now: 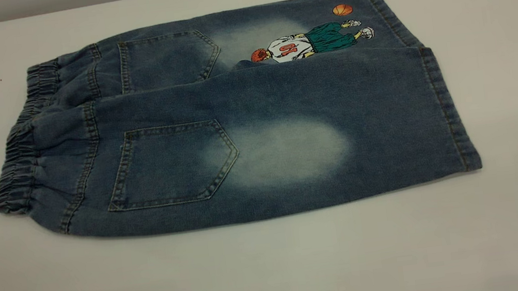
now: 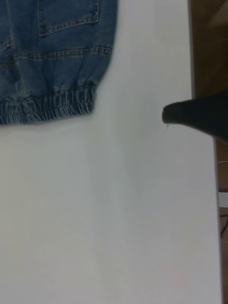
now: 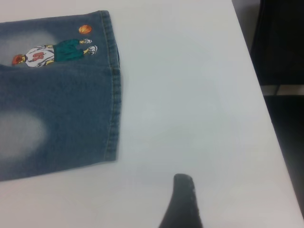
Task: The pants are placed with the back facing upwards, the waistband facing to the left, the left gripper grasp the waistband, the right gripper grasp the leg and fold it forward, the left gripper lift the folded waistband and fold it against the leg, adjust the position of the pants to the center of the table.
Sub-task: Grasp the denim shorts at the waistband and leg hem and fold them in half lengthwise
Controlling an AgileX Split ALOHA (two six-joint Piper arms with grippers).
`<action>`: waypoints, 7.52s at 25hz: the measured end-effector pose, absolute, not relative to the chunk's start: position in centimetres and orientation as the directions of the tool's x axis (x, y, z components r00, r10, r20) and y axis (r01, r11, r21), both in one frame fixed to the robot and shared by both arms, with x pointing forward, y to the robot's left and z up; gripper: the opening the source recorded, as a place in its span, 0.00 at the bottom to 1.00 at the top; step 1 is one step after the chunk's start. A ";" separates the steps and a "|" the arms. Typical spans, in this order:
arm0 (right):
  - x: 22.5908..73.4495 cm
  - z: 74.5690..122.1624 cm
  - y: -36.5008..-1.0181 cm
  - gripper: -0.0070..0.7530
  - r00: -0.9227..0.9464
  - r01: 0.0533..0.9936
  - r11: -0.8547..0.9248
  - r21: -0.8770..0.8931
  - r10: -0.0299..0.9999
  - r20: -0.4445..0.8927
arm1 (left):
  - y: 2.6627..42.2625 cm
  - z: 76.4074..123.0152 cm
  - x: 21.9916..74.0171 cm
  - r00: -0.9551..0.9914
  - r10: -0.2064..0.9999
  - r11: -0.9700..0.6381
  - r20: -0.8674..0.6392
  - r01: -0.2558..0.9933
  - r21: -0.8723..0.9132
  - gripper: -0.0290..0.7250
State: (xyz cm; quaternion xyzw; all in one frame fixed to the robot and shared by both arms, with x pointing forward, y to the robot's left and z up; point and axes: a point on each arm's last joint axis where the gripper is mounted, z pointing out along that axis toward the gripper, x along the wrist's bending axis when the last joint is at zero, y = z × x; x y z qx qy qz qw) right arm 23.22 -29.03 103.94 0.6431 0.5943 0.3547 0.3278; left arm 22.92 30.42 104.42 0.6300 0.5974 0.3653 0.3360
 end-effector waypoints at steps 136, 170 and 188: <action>52.7 94.1 -18.1 0.06 -0.525 0.758 0.459 0.463 0.851 0.016 | 26.9 94.9 61.6 -0.087 0.996 0.093 -0.035 0.968 0.231 0.15; 70.6 93.4 -20.3 0.06 -0.433 0.787 0.359 0.502 0.901 0.034 | 27.6 92.7 68.9 -0.660 0.456 0.882 -0.597 0.423 0.207 0.15; 72.6 91.1 -20.3 0.67 -0.362 0.731 0.280 0.622 0.932 0.006 | 28.2 89.2 70.8 -0.595 0.427 0.903 -0.681 0.312 0.294 0.39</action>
